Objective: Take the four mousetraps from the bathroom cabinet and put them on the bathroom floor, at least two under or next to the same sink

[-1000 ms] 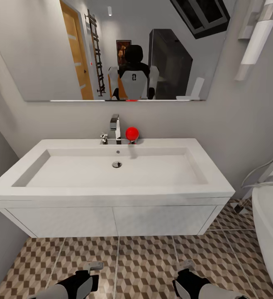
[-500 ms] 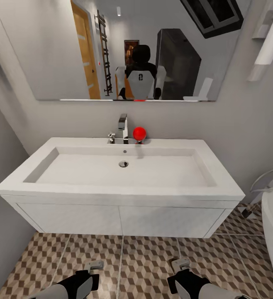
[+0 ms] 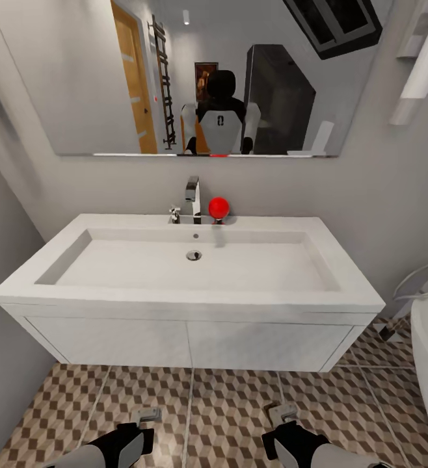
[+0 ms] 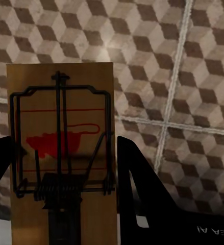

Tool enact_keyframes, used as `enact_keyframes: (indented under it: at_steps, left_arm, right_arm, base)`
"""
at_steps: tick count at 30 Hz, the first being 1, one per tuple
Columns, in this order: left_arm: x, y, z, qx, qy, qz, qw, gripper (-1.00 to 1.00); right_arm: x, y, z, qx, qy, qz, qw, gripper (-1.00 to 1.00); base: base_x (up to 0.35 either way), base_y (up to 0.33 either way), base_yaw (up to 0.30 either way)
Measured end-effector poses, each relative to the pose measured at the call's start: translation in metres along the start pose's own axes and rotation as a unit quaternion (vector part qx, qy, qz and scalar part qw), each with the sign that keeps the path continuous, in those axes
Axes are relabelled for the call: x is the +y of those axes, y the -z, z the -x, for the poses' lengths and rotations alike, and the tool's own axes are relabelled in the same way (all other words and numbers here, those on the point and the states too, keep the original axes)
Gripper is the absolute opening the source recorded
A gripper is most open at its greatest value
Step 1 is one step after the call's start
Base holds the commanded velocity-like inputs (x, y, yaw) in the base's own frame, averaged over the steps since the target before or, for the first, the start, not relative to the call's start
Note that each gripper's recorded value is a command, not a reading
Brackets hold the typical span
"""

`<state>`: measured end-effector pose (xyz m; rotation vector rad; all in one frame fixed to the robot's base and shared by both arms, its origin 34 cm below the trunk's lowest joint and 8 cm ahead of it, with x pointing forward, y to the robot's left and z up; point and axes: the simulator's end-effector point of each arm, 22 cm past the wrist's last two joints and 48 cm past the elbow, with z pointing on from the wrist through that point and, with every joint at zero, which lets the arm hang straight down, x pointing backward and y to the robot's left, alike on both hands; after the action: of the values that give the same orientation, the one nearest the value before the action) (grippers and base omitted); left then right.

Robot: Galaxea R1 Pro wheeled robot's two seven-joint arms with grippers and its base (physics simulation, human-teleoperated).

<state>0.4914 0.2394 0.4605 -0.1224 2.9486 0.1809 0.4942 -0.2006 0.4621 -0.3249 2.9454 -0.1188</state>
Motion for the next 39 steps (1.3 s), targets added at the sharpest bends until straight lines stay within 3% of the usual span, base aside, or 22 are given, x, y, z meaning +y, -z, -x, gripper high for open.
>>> enact_keyframes:
  at_steps: [4,8,11,25,28,29,32,35,39]
  left_arm:
    - [-0.003,-0.006,-0.002,0.000,0.001,-0.001,1.0000,-1.00]
    - [-0.001,-0.014,-0.003,0.000,0.002,0.000,1.0000,-1.00]
    - [0.001,-0.019,-0.005,0.000,0.003,0.001,1.0000,-1.00]
    - [-0.002,-0.043,-0.011,0.000,0.003,0.001,1.0000,-1.00]
    - [-0.001,-0.049,-0.007,-0.012,0.005,0.001,0.9999,-1.00]
    - [-0.024,-0.045,0.010,-0.036,0.005,-0.024,0.9991,-1.00]
    - [-0.056,-0.038,0.040,-0.066,0.003,-0.058,0.9962,-1.00]
    - [-0.073,-0.034,0.061,-0.083,0.003,-0.072,0.9939,-1.00]
    - [-0.085,-0.036,0.068,-0.091,0.001,-0.082,0.9925,-1.00]
  right_arm:
    - [0.001,-0.007,-0.001,-0.002,0.000,0.000,1.0000,-1.00]
    - [0.000,-0.013,0.014,-0.039,-0.006,-0.001,0.9992,-1.00]
    - [0.000,-0.018,0.017,-0.050,-0.008,-0.002,0.9987,-1.00]
    - [0.005,-0.043,0.010,-0.053,-0.009,0.000,0.9986,-1.00]
    - [0.005,-0.048,0.011,-0.059,-0.009,-0.001,0.9982,-1.00]
    - [0.006,-0.049,0.014,-0.067,-0.011,0.000,0.9977,-1.00]
    - [0.008,-0.050,0.037,-0.109,-0.016,0.002,0.9939,-1.00]
    - [0.011,-0.049,0.058,-0.137,-0.019,0.004,0.9904,-1.00]
    - [0.014,-0.053,0.066,-0.146,-0.021,0.004,0.9890,-1.00]
  base:
    - [0.000,0.000,0.000]
    - [0.000,0.000,0.000]
    - [0.000,0.000,0.000]
    - [0.000,0.000,0.000]
    - [0.000,0.000,0.000]
    - [0.000,0.000,0.000]
    - [0.000,0.000,0.000]
    - [0.000,0.000,0.000]
    - [0.000,0.000,0.000]
